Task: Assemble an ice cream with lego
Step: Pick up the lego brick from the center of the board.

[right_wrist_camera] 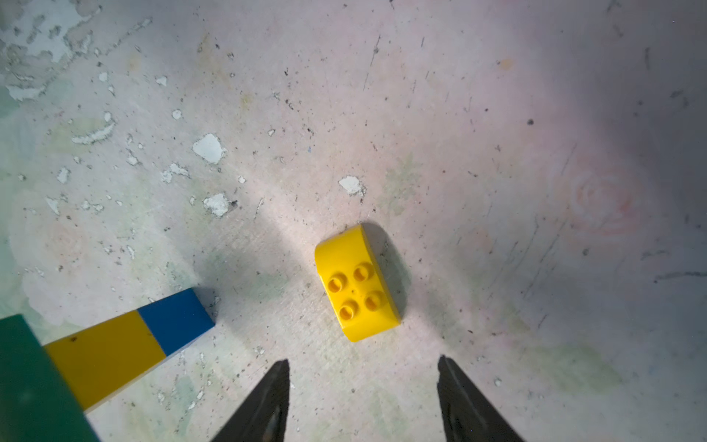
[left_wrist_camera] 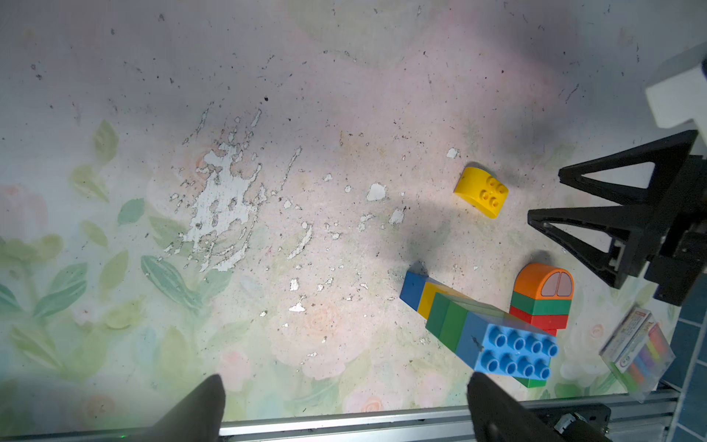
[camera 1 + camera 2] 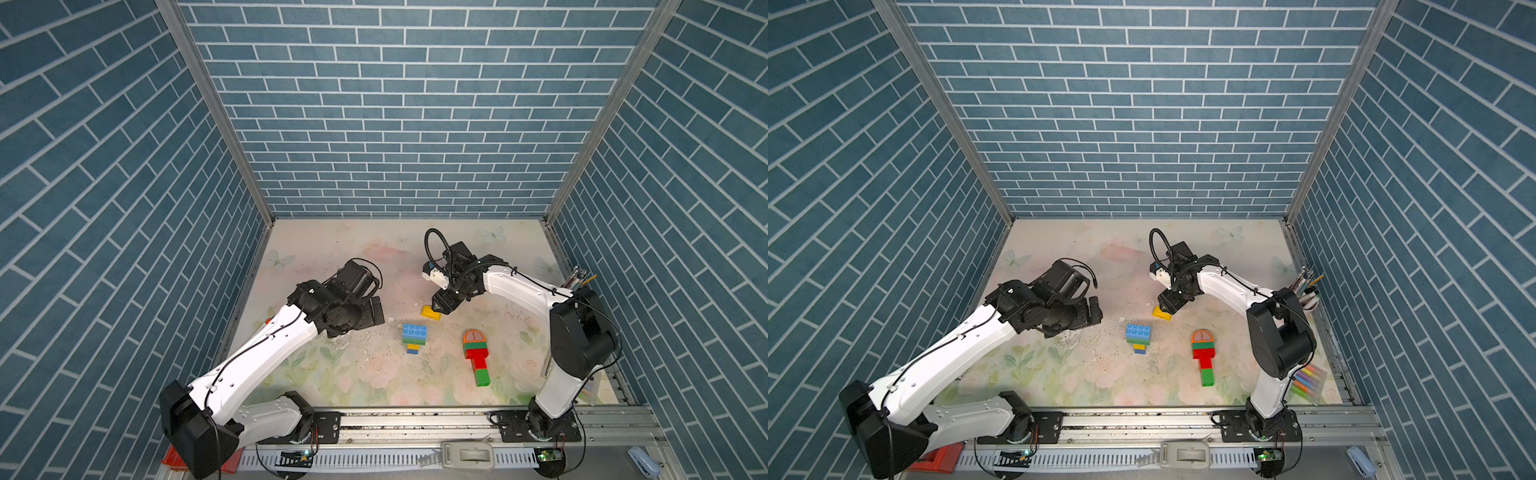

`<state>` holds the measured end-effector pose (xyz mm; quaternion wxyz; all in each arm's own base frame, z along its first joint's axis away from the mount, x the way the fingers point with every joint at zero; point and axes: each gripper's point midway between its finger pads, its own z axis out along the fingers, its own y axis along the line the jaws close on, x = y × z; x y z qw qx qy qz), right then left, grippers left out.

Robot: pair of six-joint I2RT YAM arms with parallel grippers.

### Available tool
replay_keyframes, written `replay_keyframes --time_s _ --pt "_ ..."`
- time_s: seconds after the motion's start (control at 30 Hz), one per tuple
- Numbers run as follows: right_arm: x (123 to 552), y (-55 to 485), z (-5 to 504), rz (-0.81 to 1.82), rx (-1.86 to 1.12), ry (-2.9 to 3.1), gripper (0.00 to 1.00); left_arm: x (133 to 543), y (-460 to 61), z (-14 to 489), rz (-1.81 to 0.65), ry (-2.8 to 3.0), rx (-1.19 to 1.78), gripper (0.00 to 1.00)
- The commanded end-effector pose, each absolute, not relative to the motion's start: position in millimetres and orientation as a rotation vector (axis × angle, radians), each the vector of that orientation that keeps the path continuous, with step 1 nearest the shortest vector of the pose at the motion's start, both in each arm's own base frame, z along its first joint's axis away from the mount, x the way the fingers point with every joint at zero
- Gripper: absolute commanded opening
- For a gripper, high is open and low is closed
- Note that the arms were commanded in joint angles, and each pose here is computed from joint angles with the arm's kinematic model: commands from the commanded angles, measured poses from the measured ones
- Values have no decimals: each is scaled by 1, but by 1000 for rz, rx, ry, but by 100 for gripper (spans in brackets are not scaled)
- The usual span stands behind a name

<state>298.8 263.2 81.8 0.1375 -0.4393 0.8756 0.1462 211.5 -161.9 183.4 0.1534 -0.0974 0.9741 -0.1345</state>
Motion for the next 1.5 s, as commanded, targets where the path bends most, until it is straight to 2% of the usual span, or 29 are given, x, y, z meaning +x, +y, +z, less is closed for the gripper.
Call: replay_keyframes --time_s 0.0,0.5,0.7,0.97,1.2,1.47 --pt "294 266 73 372 -1453 2472 61 209 -162 180 -417 2801 -260 100" --pt "302 278 37 196 -1601 2467 56 200 -149 161 -429 2810 -330 99" --pt "301 279 31 175 -1626 2470 49 199 -147 159 -426 2813 -340 100" --pt "299 280 36 177 -1619 2474 33 197 -143 159 -424 2809 -352 100" --pt "301 274 51 135 -1579 2493 11 198 -142 156 -425 2804 -354 100" --pt "292 263 102 133 -1488 2493 5 204 -145 151 -421 2790 -317 100"
